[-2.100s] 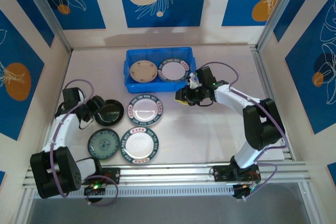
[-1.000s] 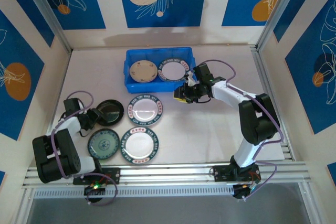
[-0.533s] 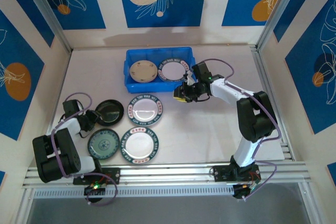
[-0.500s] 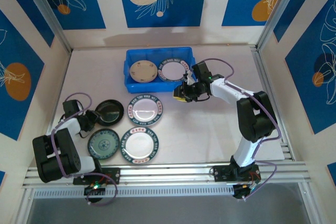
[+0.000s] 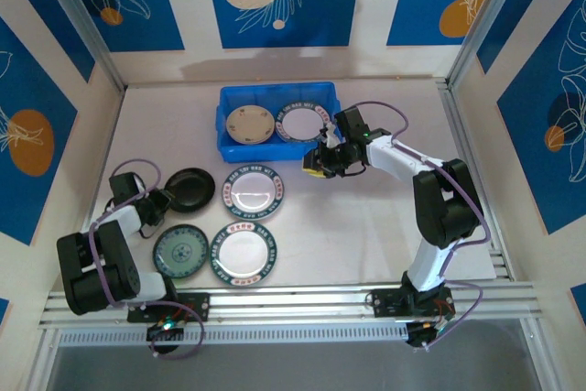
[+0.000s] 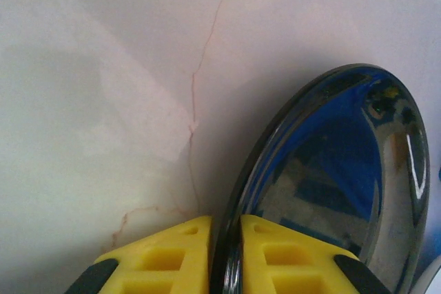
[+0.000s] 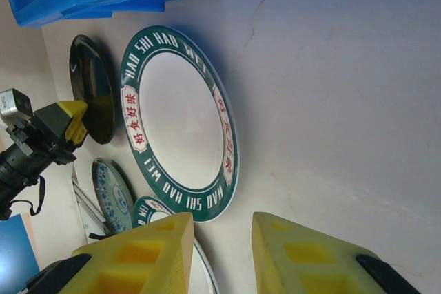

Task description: Place the plates into the plastic bin on the countertop

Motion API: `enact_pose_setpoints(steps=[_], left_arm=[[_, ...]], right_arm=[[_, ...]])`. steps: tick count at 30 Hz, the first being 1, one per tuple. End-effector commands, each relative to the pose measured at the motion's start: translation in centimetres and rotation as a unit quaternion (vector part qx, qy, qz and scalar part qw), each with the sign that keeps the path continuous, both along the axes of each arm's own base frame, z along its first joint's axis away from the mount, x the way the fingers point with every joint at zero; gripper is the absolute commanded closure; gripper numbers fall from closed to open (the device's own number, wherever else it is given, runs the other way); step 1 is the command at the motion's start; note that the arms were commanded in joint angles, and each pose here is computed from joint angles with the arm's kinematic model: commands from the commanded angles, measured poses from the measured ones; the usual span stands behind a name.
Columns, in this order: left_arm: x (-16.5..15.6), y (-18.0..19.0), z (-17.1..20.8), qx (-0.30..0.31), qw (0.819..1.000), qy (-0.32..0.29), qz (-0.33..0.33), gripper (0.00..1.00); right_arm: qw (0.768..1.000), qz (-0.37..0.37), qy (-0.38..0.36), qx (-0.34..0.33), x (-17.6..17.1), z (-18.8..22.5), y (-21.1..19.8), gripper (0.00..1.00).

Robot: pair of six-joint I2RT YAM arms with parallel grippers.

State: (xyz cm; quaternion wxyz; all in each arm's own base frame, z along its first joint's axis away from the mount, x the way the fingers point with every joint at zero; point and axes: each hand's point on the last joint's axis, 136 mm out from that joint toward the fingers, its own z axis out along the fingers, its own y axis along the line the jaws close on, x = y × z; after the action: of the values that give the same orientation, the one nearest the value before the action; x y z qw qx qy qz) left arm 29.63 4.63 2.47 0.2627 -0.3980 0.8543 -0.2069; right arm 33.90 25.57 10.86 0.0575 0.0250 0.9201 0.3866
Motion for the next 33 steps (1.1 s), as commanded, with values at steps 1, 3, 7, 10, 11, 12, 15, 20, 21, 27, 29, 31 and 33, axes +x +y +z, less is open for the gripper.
enact_pose_setpoints(steps=[1, 3, 7, 10, 11, 12, 15, 20, 21, 27, 29, 31, 33], left_arm=[[0.9, 0.1, 1.2, 0.011, 1.0, -0.029, -0.004, 0.83], [1.0, 0.1, 1.4, 0.011, 0.999, -0.035, -0.002, 0.85], [1.4, 0.3, 1.8, 0.014, 0.999, -0.044, 0.0, 0.96], [1.6, 0.4, 2.1, 0.013, 0.999, -0.047, 0.001, 0.99], [1.8, 0.3, 2.3, 0.011, 0.999, -0.049, 0.001, 1.0], [1.9, 0.3, 2.6, 0.01, 0.999, -0.054, 0.002, 1.0], [2.1, 0.8, 4.3, 0.024, 0.996, -0.08, 0.013, 1.0], [1.8, 2.3, 9.0, 0.078, 0.988, -0.124, 0.044, 1.0], [1.6, 2.8, 10.3, 0.095, 0.985, -0.136, 0.053, 1.0], [1.2, 3.4, 17.1, 0.145, 0.968, -0.195, 0.057, 1.0], [2.1, 2.2, 19.0, 0.125, 0.969, -0.213, 0.024, 1.0], [3.2, 0.6, 20.2, 0.095, 0.969, -0.226, -0.016, 1.0], [4.4, -1.4, 21.2, 0.059, 0.969, -0.233, -0.061, 1.0]], right_arm=[[1.0, 0.006, -0.005, 0.001, 0.5, 0.4, 0.1, 0.71], [1.0, 0.007, -0.006, 0.003, 0.5, 0.5, 0.2, 0.71], [1.0, 0.007, -0.005, 0.002, 0.5, 0.4, 0.2, 0.71], [1.0, 0.007, -0.005, 0.002, 0.5, 0.5, 0.3, 0.71], [1.0, 0.008, -0.005, 0.002, 0.5, 0.5, 0.3, 0.72], [1.0, 0.008, -0.007, 0.003, 0.6, 0.6, 0.3, 0.72], [1.0, 0.009, -0.012, 0.005, 0.6, 1.1, 0.5, 0.73], [1.0, 0.007, -0.024, 0.007, 0.6, 2.0, 0.3, 0.75], [1.0, 0.008, -0.026, 0.008, 0.6, 2.2, 0.3, 0.75], [0.998, 0.001, -0.056, 0.019, 1.1, 4.7, -0.1, 0.75], [0.997, -0.002, -0.072, 0.025, 1.5, 6.0, -0.4, 0.75], [0.995, -0.002, -0.094, 0.036, 1.9, 7.7, -0.5, 0.73], [0.992, 0.003, -0.119, 0.049, 2.3, 9.3, -0.4, 0.69]])
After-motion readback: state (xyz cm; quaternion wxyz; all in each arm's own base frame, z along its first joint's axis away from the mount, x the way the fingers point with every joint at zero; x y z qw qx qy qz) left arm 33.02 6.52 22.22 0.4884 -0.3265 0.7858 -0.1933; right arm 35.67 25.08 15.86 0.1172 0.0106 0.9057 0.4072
